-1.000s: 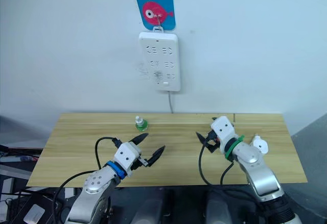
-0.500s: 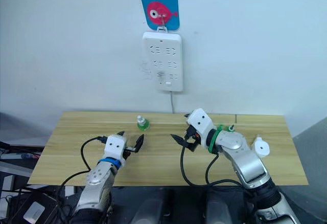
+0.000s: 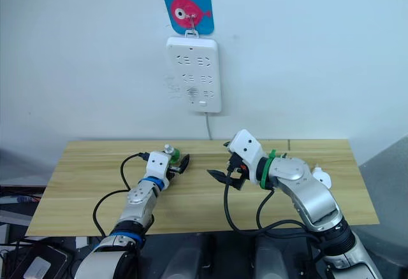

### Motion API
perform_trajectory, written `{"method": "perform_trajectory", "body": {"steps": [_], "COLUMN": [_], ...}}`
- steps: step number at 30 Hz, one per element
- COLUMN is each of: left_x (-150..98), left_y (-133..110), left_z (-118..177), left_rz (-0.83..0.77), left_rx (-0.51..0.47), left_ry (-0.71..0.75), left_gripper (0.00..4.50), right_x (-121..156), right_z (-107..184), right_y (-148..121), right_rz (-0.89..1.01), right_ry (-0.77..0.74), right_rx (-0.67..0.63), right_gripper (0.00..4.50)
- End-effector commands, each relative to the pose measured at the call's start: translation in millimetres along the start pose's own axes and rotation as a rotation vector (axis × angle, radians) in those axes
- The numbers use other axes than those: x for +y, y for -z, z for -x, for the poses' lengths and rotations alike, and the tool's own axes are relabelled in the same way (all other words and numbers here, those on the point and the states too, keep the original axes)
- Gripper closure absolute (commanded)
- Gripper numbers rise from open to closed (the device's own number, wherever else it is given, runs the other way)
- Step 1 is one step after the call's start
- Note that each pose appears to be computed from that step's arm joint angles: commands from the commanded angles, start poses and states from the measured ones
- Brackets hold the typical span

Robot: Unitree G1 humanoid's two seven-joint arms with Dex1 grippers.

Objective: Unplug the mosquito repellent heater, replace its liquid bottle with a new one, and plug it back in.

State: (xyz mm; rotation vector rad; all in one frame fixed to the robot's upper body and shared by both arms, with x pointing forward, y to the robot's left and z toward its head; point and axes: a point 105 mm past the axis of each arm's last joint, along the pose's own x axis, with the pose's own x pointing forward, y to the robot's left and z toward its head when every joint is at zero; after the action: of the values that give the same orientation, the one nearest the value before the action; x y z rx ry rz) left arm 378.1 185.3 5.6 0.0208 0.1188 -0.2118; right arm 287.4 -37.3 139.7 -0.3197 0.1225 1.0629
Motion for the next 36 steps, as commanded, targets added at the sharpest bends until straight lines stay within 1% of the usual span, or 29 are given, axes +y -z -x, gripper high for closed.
{"method": "perform_trajectory", "body": {"steps": [1,5,8,11,13,14,18,19,22,24,26,28,30,33,36], "left_x": [7.9,10.6,11.3,10.9,10.2,8.5,-10.0,-20.6,-62.7,-85.0,-99.8,-109.7,-117.5,-127.2,-130.4], "left_y": [-7.1,-0.5,1.3,1.5,-3.5,-8.4,-32.2,-40.3,-61.6,-68.2,-74.4,-80.1,-85.4,-91.2,-93.8], "left_z": [-2.9,-1.4,0.0,-0.3,-1.3,-2.3,-5.7,-5.2,8.9,24.7,38.3,47.3,51.9,52.5,50.5], "left_rz": [-0.010,0.015,0.016,0.003,-0.013,-0.031,-0.160,-0.191,-0.298,-0.357,-0.374,-0.372,-0.370,-0.372,-0.380], "left_rx": [-0.026,-0.007,-0.005,0.000,-0.016,-0.032,-0.100,-0.123,-0.171,-0.158,-0.129,-0.104,-0.091,-0.091,-0.087], "left_ry": [-0.028,-0.047,-0.046,-0.039,-0.027,-0.011,0.140,0.217,0.534,0.736,0.892,0.997,1.066,1.123,1.144], "left_gripper": [0.00,0.00,0.55,1.47,2.11,2.27,2.27,2.27,2.27,2.27,2.27,2.27,2.27,2.27,2.27], "right_x": [2.1,-0.7,-5.1,-8.0,-10.6,-13.3,-23.8,-25.9,-30.7,-32.0,-31.6,-29.2,-26.4,-21.5,-17.4], "right_z": [2.8,3.3,2.2,1.3,3.4,6.3,21.8,26.5,41.6,46.9,47.9,46.2,42.0,36.0,32.6], "right_y": [-20.1,-22.0,-24.7,-27.0,-26.7,-26.1,-15.4,-10.9,3.4,9.5,12.1,11.6,9.5,5.2,3.8], "right_rz": [0.043,0.052,0.047,0.015,0.010,0.005,0.005,0.009,0.026,0.025,0.010,-0.005,-0.020,-0.040,-0.035], "right_ry": [-0.001,0.012,0.035,0.054,0.063,0.072,0.099,0.102,0.103,0.097,0.088,0.076,0.067,0.051,0.031], "right_rx": [-0.063,-0.068,-0.079,-0.094,-0.095,-0.095,-0.072,-0.060,-0.023,-0.014,-0.017,-0.030,-0.046,-0.074,-0.084], "right_gripper": [0.01,0.01,0.00,0.00,0.00,0.00,0.00,0.00,0.00,0.00,0.00,0.00,0.00,0.00,0.00]}}
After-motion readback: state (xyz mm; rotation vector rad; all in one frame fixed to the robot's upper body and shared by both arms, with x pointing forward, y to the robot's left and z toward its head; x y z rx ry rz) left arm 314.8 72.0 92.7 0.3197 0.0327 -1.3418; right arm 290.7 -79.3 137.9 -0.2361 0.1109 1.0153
